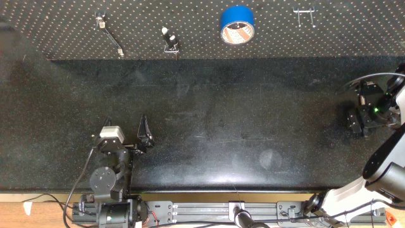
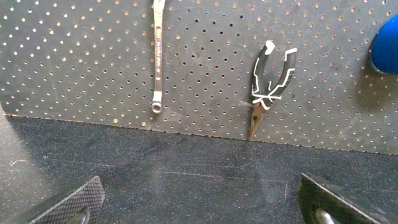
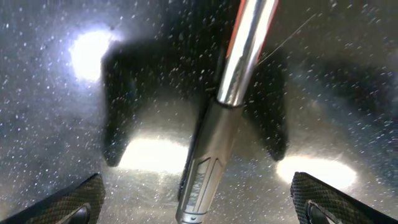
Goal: Place Tools Onto Pegboard
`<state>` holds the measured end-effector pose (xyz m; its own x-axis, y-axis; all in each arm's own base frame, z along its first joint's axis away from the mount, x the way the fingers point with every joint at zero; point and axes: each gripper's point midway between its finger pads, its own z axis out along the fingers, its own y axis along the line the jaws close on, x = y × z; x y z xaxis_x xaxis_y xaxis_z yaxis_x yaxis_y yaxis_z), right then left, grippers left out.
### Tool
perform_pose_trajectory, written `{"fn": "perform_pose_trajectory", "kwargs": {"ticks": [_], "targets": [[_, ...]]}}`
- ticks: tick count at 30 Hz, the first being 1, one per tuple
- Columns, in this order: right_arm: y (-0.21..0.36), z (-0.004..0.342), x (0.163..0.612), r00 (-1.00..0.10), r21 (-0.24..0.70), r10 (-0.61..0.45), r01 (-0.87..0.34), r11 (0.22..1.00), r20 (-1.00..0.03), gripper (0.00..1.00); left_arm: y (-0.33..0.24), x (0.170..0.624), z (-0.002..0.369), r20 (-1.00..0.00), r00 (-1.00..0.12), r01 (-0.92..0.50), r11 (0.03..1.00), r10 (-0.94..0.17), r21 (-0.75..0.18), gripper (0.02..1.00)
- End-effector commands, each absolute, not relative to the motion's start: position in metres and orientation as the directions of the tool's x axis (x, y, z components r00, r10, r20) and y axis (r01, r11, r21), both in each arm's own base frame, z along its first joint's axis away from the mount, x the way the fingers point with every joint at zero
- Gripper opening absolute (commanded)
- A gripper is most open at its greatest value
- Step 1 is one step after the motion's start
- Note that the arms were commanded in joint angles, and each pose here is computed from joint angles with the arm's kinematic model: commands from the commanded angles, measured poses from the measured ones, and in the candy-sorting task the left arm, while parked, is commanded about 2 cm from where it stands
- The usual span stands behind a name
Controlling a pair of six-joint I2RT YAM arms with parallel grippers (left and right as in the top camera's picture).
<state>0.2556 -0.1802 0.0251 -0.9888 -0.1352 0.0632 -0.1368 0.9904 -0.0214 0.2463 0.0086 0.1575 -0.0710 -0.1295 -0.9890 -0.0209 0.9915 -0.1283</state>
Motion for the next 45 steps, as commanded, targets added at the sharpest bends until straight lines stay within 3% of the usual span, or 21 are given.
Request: {"fn": "perform_pose_trajectory", "kwargs": {"ticks": [1, 11, 12, 14, 19, 26, 31, 45], "targets": [[-0.1816, 0.0177, 0.255, -0.993, -0.015, -0.094, -0.095, 0.995, 0.075, 0.978, 0.0061, 0.2458, 0.157, -0.99, -0.072, -0.008, 0.993, -0.117, -0.117, 0.996], [-0.1823, 0.0164, 0.2559, -0.994, -0.018, -0.076, -0.078, 0.997, 0.073, 0.976, 0.0061, 0.2458, 0.157, -0.99, -0.072, -0.008, 0.993, -0.117, -0.117, 0.996], [-0.1829, 0.0163, 0.2569, -0.996, -0.022, -0.058, -0.059, 0.998, 0.069, 0.858, 0.0061, 0.2458, 0.157, -0.991, -0.072, -0.008, 0.993, -0.117, -0.116, 0.998], [-0.1837, 0.0162, 0.258, -0.997, -0.027, -0.035, -0.037, 0.999, 0.064, 0.759, 0.0061, 0.2458, 0.157, -0.99, -0.072, -0.008, 0.993, -0.117, -0.117, 0.996], [-0.1842, 0.0162, 0.2587, -0.998, -0.031, -0.002, -0.004, 1.0, 0.06, 0.579, 0.0061, 0.2458, 0.157, -0.99, -0.072, -0.008, 0.993, -0.117, -0.117, 0.998], [-0.1847, 0.0162, 0.2596, -0.996, -0.037, 0.073, 0.071, 0.997, 0.054, 0.437, 0.0061, 0.2458, 0.157, -0.99, -0.072, -0.008, 0.993, -0.117, -0.117, 0.996], [-0.1846, 0.0162, 0.2595, -0.996, -0.037, 0.076, 0.075, 0.997, 0.054, 0.246, 0.0061, 0.2458, 0.157, -0.99, -0.072, -0.008, 0.993, -0.117, -0.117, 0.996], [-0.1872, 0.0161, 0.2634, -0.996, -0.046, 0.077, 0.075, 0.996, 0.038, 0.187, 0.0061, 0.2458, 0.157, -0.99, -0.072, -0.008, 0.993, -0.117, -0.117, 0.996]]}}
